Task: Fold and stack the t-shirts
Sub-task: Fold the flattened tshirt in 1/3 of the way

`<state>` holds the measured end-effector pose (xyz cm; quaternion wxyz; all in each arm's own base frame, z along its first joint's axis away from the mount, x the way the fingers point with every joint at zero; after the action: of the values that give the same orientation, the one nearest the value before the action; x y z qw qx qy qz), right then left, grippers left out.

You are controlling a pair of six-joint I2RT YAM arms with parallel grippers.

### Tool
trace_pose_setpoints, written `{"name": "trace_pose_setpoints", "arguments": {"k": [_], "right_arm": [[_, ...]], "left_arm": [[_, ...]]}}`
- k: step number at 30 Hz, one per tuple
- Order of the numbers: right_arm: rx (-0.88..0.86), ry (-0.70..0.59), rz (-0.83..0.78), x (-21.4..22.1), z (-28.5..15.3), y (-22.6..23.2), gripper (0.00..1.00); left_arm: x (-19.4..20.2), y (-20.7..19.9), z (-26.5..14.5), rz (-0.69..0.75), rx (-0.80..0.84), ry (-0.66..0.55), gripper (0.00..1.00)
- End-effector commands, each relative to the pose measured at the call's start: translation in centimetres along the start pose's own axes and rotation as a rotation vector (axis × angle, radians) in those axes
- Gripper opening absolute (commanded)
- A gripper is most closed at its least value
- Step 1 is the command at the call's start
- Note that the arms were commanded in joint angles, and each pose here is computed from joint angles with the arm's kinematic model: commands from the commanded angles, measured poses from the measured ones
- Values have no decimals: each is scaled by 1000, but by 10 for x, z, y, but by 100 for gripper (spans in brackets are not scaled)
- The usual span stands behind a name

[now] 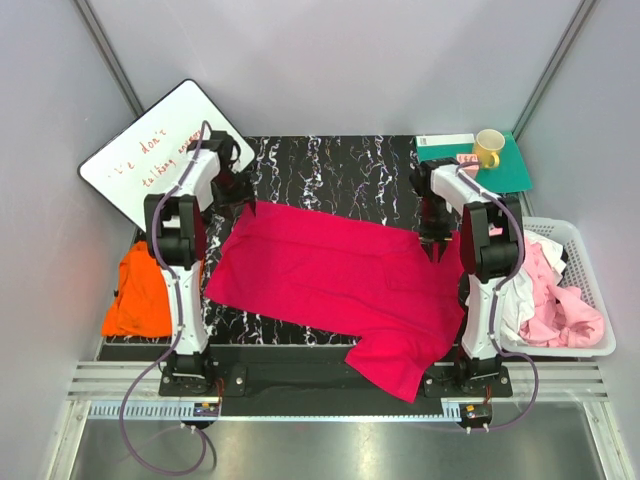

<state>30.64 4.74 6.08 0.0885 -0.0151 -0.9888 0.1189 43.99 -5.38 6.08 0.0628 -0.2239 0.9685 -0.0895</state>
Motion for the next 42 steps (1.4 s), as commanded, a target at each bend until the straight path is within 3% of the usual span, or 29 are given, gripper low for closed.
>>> {"name": "trace_pose_setpoints", "arguments": {"k": [1,3,7,14,18,19,20,22,23,24,26,28,29,42], "right_arm": [[112,128,46,21,-8,-45,36],[118,110,78,14,-10,-59,36],[157,96,84,11,-11,-76,79],[118,117,85,2,14,-64,82],[111,132,82,-5,36,-56,82],[105,131,83,-7,40,-55,83],[104,140,81,-8,47,-52,83],[100,129,78,-15,57,-49,82],[88,137,74,-17,63,-45,80],[79,126,75,-22,66,-43,77],[64,127,70,-27,73,-39,51],[53,93,77,-39,72,-37,10],[44,90,74,-42,74,-35,3],[-1,-72,26,-117,68,-25,0]], "left_arm": [[-9,-22,-5,87,29,-55,72],[-8,-24,-3,91,30,-52,73],[-7,-24,6,102,10,-45,70],[-12,-27,19,108,-22,-50,62],[-12,-27,27,115,-42,-43,52],[-11,-27,29,116,-47,-41,48],[-10,-28,30,114,-49,-38,34],[-9,-26,35,115,-62,-31,15],[-8,-26,36,111,-67,-31,0],[-8,-25,39,112,-78,-30,0],[-8,-23,40,109,-89,-26,0],[-9,-21,41,104,-103,-30,0],[-10,-21,42,99,-106,-33,0],[-39,2,34,-55,-131,-100,0]]}}
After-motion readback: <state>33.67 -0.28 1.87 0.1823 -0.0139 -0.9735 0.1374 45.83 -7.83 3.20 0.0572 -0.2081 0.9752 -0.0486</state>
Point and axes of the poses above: each gripper's point midway between its finger pads, its own z axis out along the fingers, its own y axis along the line the jaws close on, x = y × z, the point moved 1 cm from there along -z, back along the fingers, and after that the axes turned 12 degrees about -z, right-handed, at the moved point
